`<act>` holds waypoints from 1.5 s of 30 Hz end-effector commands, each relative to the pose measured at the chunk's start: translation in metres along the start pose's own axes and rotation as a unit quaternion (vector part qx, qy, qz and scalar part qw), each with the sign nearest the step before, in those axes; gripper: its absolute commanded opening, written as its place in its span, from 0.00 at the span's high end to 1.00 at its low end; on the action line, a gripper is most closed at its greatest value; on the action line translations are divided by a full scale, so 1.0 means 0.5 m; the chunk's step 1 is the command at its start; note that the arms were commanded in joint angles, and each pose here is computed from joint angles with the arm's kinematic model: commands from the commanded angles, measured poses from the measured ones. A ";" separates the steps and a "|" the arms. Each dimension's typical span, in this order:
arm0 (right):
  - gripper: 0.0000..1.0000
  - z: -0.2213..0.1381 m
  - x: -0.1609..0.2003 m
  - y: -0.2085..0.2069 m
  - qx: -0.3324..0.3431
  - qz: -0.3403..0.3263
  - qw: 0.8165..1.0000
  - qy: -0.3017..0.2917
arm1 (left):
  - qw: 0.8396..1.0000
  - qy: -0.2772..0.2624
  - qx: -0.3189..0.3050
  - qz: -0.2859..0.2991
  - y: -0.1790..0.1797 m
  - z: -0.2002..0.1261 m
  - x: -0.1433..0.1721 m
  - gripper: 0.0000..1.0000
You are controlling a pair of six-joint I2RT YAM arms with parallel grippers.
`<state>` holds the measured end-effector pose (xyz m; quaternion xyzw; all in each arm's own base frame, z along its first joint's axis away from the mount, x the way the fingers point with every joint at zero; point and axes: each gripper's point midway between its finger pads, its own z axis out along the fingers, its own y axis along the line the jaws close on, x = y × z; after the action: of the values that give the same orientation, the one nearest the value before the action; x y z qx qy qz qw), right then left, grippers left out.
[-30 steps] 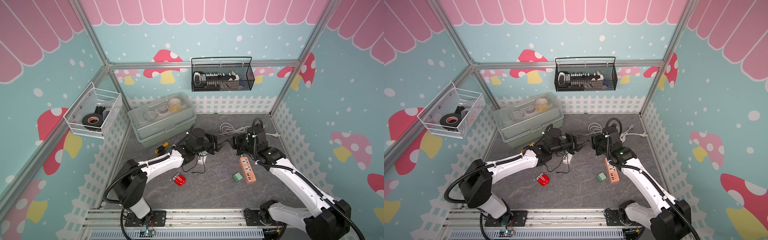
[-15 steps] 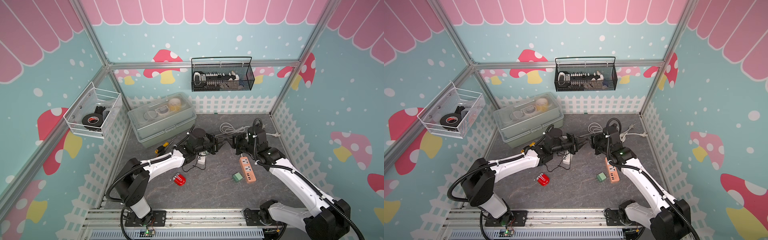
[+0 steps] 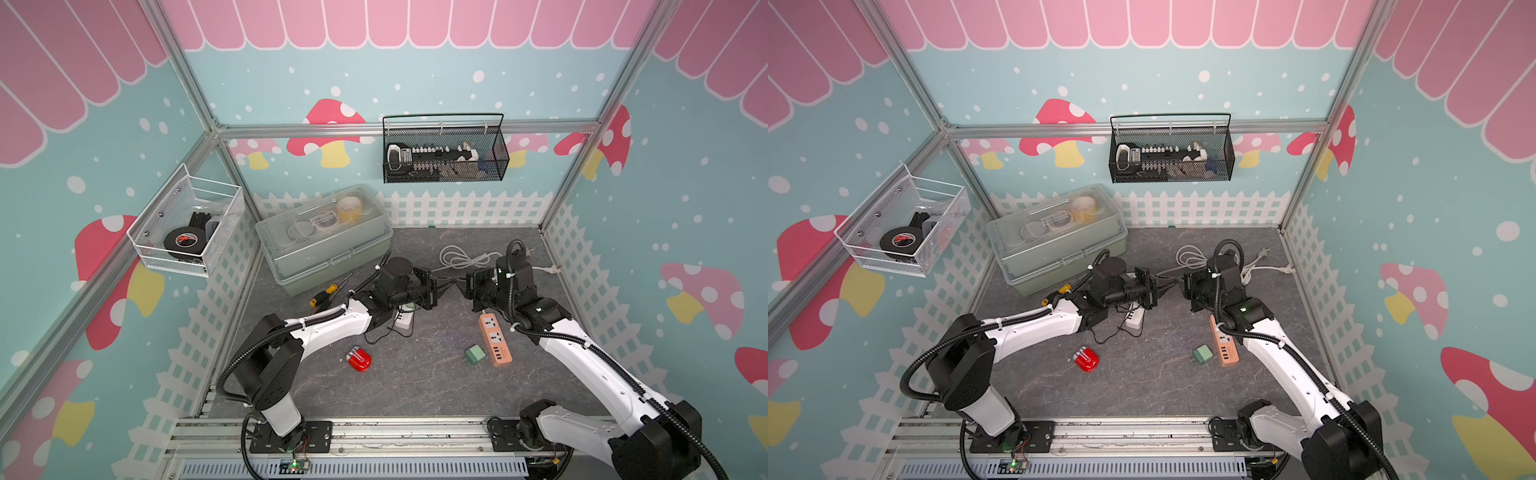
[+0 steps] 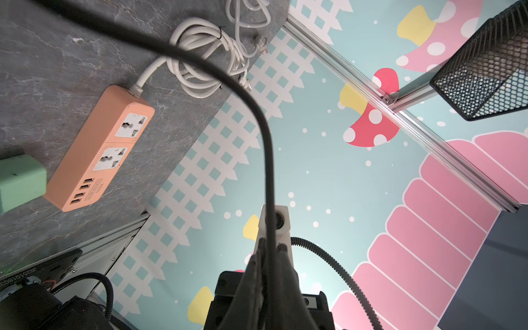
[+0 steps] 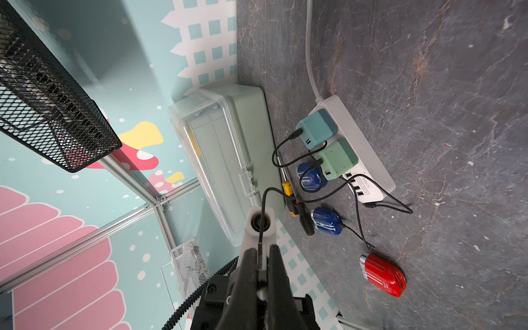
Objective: Charge the electric shaver
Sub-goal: Pick up the charging cable from the center of the board.
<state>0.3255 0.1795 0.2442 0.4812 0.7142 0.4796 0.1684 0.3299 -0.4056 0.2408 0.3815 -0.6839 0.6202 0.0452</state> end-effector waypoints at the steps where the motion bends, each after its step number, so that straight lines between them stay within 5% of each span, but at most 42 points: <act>1: 1.00 0.001 0.005 0.010 -0.016 0.010 1.000 0.008 | 0.999 0.027 0.011 -0.031 -0.016 0.011 0.030 0.87; 5: 1.00 0.004 0.003 0.008 -0.021 0.017 1.000 0.008 | 0.999 0.032 0.020 -0.036 -0.018 0.009 0.033 0.79; 9: 1.00 0.005 0.001 0.004 -0.023 0.022 0.999 0.007 | 0.998 0.030 0.028 -0.040 -0.017 0.006 0.029 0.91; 23: 1.00 -0.005 0.005 0.012 -0.036 0.029 0.999 0.011 | 0.998 0.031 0.009 -0.046 0.007 0.009 0.022 1.00; 24: 0.97 -0.007 0.005 0.013 -0.037 0.029 0.999 0.010 | 0.999 0.029 0.008 -0.044 0.006 0.007 0.018 1.00; 27: 0.63 -0.028 -0.002 -0.004 -0.011 0.018 1.000 0.000 | 1.000 0.018 -0.003 -0.023 0.006 -0.006 0.006 1.00; 29: 0.49 -0.053 -0.016 -0.038 0.034 0.002 0.999 -0.018 | 1.000 0.013 -0.007 -0.009 0.003 -0.020 -0.004 1.00; 38: 0.46 -0.128 -0.048 -0.361 0.264 0.037 0.963 -0.042 | 0.999 0.016 -0.013 0.032 0.006 -0.079 -0.026 1.00; 45: 0.31 -0.089 -0.083 -0.479 0.295 0.017 0.954 -0.053 | 0.998 0.029 -0.010 0.057 -0.018 -0.110 -0.020 1.00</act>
<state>0.1780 0.1035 0.0576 0.5548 0.8024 0.2180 0.0274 0.3263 -0.3568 0.2456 0.3472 -0.7028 0.6200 0.0337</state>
